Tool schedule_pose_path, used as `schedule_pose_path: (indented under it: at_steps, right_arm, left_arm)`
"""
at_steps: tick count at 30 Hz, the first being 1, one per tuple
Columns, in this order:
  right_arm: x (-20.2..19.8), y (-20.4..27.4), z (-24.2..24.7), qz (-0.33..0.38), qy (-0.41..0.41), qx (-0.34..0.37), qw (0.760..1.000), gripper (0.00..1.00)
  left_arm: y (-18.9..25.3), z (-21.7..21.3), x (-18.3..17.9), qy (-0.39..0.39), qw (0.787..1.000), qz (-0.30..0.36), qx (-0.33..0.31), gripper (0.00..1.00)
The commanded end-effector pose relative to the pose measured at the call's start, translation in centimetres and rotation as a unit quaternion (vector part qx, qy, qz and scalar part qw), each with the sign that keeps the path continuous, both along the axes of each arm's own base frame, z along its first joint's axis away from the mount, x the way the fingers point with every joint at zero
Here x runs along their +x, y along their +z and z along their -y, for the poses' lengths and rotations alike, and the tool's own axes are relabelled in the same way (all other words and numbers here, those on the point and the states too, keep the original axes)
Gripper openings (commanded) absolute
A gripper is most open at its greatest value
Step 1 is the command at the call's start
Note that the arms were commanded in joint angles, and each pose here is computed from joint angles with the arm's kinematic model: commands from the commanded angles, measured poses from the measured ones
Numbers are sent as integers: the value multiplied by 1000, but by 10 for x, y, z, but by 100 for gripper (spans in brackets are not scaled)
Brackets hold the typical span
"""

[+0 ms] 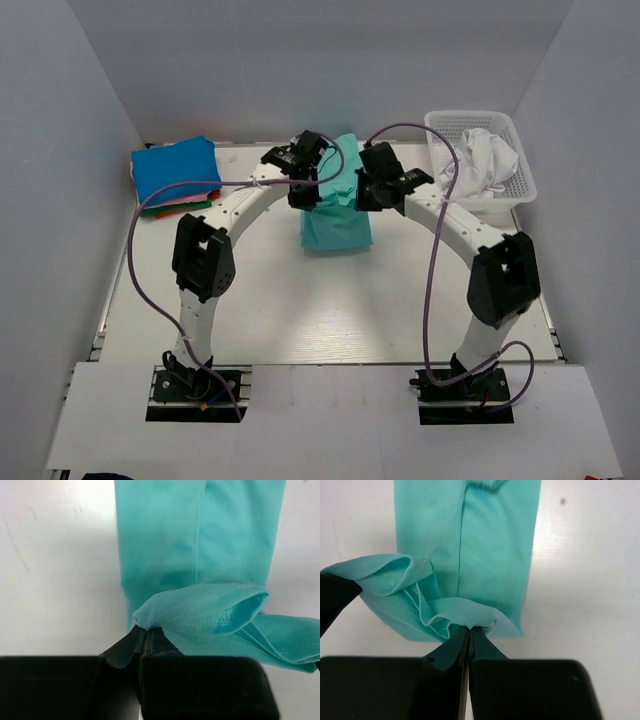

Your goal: Fold and stack the t-shirts

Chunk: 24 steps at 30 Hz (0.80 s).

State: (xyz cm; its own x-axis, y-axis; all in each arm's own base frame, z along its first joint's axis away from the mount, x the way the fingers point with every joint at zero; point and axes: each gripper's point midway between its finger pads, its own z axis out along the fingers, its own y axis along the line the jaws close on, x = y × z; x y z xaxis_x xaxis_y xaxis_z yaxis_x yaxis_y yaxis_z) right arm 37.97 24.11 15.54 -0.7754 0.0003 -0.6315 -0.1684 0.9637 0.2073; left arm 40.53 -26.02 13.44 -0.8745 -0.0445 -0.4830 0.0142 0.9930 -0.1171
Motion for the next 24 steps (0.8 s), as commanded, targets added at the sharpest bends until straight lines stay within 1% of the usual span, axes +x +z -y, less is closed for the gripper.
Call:
schedule_pose_path:
  at_steps: [1,2,3,4,5,6,7,8,10,12,13,14,16,20,21,22,23,24]
  right_arm:
    - [43,17,4,41,-27,-12,999,0]
    - [49,9,2,35,-28,-17,999,0]
    - [56,16,-2,43,-24,-10,999,0]
    - [66,7,-6,38,-24,-11,999,0]
    - [73,13,-8,45,-26,-5,999,0]
    - [76,12,-11,45,-19,-1,999,0]
    - [84,-2,-13,33,-21,-6,999,0]
    - [92,4,-13,42,-29,-5,999,0]
    - [103,-8,-13,30,-42,-3,999,0]
    - [110,-19,-11,22,-50,-4,999,0]
    - [113,-15,-15,23,-46,5,999,0]
    - [116,-28,-12,12,-50,0,999,0]
    - [118,-31,-14,8,-48,7,999,0]
    - [132,-43,-18,2,-46,18,999,0]
    - [133,-53,-19,-7,-40,20,999,9]
    - [138,-56,-19,0,-35,21,999,18]
    - [142,-53,-25,5,-23,36,999,30]
    - [146,-55,-26,12,-15,35,999,42]
  left_arm:
    - [37,-11,36,17,998,51,-13,0]
    - [44,-7,44,9,998,58,-24,0]
    - [36,-7,52,4,998,56,-23,0]
    - [36,-8,61,1,998,63,-28,0]
    - [38,-4,66,-7,997,70,-33,0]
    - [27,-9,73,0,998,63,-29,0]
    - [33,-9,84,4,996,74,-40,0]
    - [30,-8,87,0,996,75,-38,0]
    - [26,-10,104,-2,995,85,-51,0]
    - [28,-5,114,-12,993,98,-69,0]
    - [26,-4,116,-20,992,98,-79,0]
    - [24,1,121,-32,990,106,-85,0]
    - [13,1,124,-34,991,95,-89,0]
    - [3,-1,138,-37,989,101,-99,0]
    - [7,3,143,-47,987,115,-104,0]
    - [-4,1,147,-47,987,107,-110,13]
    - [-3,2,152,-54,986,117,-109,31]
    - [9,-1,162,-49,984,131,-113,58]
